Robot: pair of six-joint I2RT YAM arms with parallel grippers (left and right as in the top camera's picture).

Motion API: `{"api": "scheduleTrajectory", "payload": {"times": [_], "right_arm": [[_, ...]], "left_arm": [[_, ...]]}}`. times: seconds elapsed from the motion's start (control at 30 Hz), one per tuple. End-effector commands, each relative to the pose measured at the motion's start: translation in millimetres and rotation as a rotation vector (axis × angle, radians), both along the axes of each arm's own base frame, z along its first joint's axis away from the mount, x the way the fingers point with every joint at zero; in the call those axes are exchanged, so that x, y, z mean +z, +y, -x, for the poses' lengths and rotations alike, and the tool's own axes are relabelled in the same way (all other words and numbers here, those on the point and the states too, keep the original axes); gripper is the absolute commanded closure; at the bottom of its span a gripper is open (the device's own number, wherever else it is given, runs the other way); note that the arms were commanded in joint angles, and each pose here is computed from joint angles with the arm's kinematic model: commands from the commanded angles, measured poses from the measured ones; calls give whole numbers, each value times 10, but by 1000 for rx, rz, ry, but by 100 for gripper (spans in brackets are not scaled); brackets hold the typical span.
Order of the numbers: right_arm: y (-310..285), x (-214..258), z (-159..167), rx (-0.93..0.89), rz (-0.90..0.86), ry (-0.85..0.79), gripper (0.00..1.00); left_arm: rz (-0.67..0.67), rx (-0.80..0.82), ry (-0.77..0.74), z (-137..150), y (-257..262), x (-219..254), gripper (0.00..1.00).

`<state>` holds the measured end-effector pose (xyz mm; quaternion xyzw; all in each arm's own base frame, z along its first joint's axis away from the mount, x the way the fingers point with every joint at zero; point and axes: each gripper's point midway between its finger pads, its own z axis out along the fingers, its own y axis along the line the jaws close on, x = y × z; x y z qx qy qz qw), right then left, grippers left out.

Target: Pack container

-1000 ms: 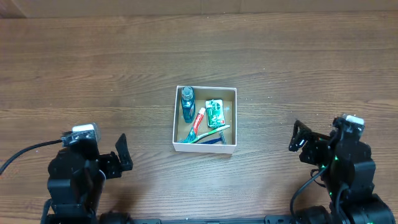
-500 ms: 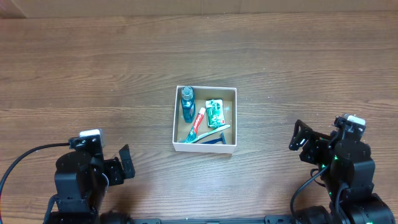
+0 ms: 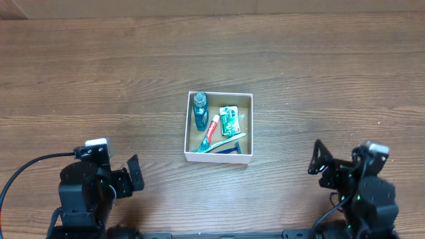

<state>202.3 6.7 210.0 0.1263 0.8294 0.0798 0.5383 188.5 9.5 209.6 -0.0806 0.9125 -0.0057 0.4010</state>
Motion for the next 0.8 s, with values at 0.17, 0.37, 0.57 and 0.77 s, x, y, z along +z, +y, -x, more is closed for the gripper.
{"api": "scheduleTrajectory", "payload": {"times": [0.17, 0.37, 0.57, 0.77], "right_arm": [[135, -62, -86, 106, 66, -243, 0], [234, 76, -326, 164, 231, -482, 0], [347, -408, -406, 259, 347, -421, 0], [314, -403, -412, 247, 351, -421, 0]], "left_arm": [[6, 6, 1, -6, 3, -9, 0], [6, 6, 0, -7, 3, -8, 0], [6, 6, 0, -7, 3, -8, 0], [6, 6, 1, -6, 3, -9, 0]]}}
